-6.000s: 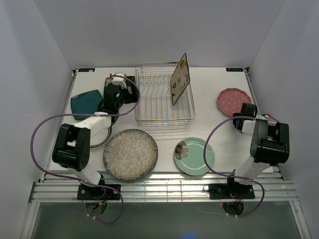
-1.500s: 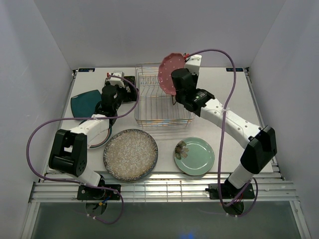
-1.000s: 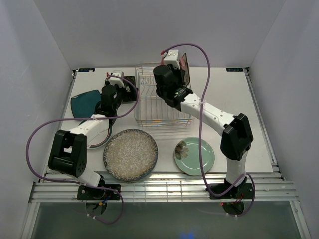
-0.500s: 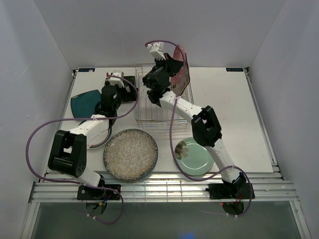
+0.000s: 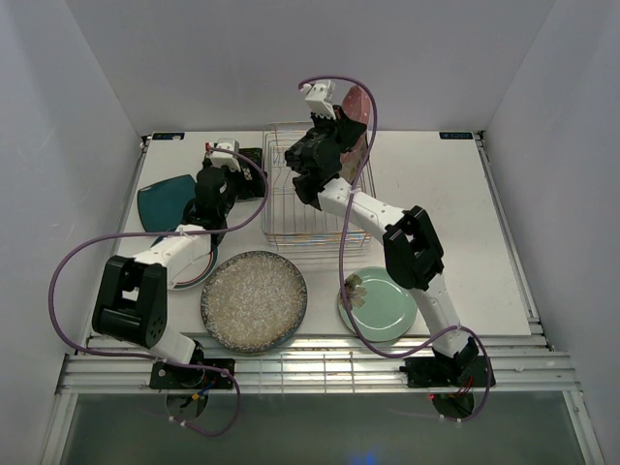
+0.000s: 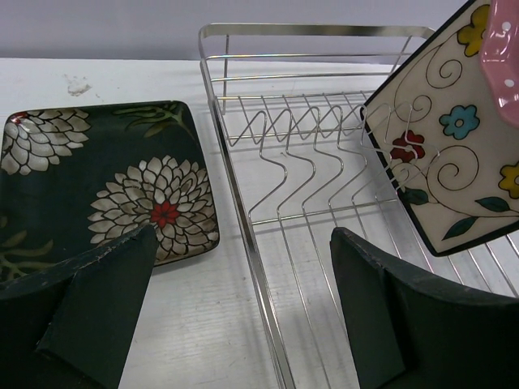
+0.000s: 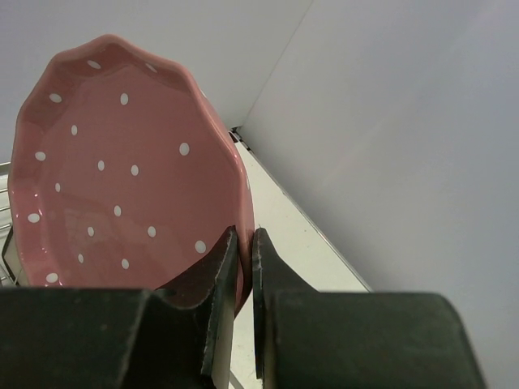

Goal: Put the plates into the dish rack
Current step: Insert the plate into the dish rack.

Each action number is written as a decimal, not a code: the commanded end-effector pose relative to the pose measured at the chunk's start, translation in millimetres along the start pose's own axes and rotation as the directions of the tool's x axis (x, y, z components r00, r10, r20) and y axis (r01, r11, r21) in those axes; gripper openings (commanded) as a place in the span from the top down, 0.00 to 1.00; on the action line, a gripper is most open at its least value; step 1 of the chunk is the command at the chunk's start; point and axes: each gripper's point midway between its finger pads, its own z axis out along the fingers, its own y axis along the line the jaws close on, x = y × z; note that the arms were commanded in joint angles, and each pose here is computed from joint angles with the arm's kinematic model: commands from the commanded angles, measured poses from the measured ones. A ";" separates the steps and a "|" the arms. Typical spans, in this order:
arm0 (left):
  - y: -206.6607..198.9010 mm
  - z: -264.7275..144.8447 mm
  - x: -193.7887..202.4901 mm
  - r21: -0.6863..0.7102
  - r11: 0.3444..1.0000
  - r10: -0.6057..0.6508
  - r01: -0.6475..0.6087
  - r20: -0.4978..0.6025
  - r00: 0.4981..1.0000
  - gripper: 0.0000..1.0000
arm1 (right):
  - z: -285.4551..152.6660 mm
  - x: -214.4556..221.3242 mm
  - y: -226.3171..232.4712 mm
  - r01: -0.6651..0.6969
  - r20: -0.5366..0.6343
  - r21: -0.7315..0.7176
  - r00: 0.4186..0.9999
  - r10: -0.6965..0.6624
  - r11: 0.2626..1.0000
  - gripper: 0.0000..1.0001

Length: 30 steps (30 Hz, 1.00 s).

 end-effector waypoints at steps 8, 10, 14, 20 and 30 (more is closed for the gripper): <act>2.0 -11.2 -30.7 -0.018 1.000 0.000 0.002 0.087 0.996 0.02 | -2.3 -59.6 -24.3 -0.246 0.160 -0.102 0.952 0.260 0.964 0.92; 1.1 -11.4 -29.7 -0.016 1.000 0.000 0.001 0.085 0.996 0.02 | -1.5 -58.8 -17.3 -0.206 0.167 -0.129 0.960 0.226 0.970 0.92; 1.5 -12.0 -30.4 -0.018 1.000 0.000 0.002 0.087 0.996 0.02 | -2.3 -54.6 2.4 -0.213 0.160 -0.194 0.956 0.245 0.958 0.92; 1.8 -12.6 -31.7 -0.018 1.000 0.000 0.002 0.091 0.996 0.02 | 0.6 -47.8 11.8 -0.195 0.157 -0.186 0.962 0.225 0.963 0.92; 1.7 -12.3 -29.2 -0.016 1.000 0.001 0.000 0.086 0.996 0.02 | 14.3 -24.7 26.9 -0.160 0.137 -0.140 0.974 0.180 0.977 0.92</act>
